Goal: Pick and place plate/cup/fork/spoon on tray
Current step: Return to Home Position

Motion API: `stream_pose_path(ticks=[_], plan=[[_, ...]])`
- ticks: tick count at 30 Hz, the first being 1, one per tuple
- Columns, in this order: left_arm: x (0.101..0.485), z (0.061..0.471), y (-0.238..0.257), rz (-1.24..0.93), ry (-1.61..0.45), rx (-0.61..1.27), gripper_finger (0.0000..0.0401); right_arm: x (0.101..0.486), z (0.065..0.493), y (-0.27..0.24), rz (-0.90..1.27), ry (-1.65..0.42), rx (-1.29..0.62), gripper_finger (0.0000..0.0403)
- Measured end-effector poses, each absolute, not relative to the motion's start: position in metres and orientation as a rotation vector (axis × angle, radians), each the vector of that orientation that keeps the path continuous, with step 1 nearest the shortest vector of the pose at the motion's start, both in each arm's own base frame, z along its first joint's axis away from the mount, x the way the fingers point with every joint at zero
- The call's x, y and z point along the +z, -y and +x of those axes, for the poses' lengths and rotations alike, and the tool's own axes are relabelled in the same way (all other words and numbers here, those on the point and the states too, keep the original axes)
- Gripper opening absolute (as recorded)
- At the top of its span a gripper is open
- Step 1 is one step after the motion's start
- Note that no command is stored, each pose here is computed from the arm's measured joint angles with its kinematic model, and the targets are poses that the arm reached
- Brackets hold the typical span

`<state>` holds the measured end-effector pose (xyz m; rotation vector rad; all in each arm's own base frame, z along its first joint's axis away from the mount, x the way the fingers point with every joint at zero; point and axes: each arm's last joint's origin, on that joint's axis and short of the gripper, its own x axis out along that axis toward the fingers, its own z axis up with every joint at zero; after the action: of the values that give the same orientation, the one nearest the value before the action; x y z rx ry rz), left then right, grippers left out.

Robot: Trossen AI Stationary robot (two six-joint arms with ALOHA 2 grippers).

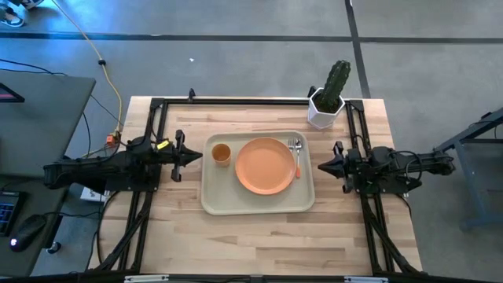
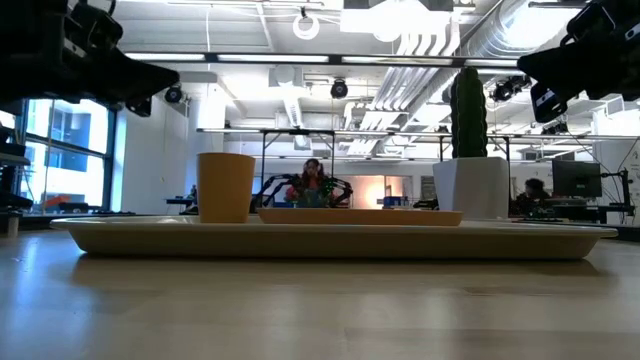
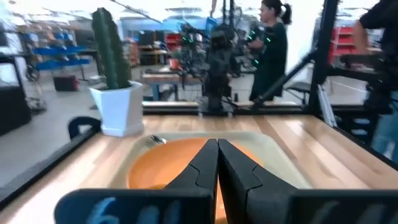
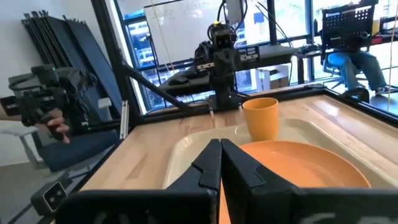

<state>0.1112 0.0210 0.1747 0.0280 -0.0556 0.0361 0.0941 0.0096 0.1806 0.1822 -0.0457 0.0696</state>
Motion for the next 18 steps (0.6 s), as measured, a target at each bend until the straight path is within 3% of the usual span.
stream_pose_path(ticks=[7, 13, 18], plan=[[0.170, 0.111, -0.017, 0.032, 0.011, -0.013, 0.0000, 0.177, 0.094, -0.011, 0.153, 0.011, 0.106, 0.0000], [0.168, 0.112, -0.010, -0.092, -0.019, -0.052, 0.0000, 0.170, 0.095, -0.013, 0.130, -0.016, 0.179, 0.0000], [0.161, 0.107, -0.008, -0.042, -0.078, -0.035, 0.0000, 0.168, 0.097, -0.011, 0.181, 0.006, 0.100, 0.0000]])
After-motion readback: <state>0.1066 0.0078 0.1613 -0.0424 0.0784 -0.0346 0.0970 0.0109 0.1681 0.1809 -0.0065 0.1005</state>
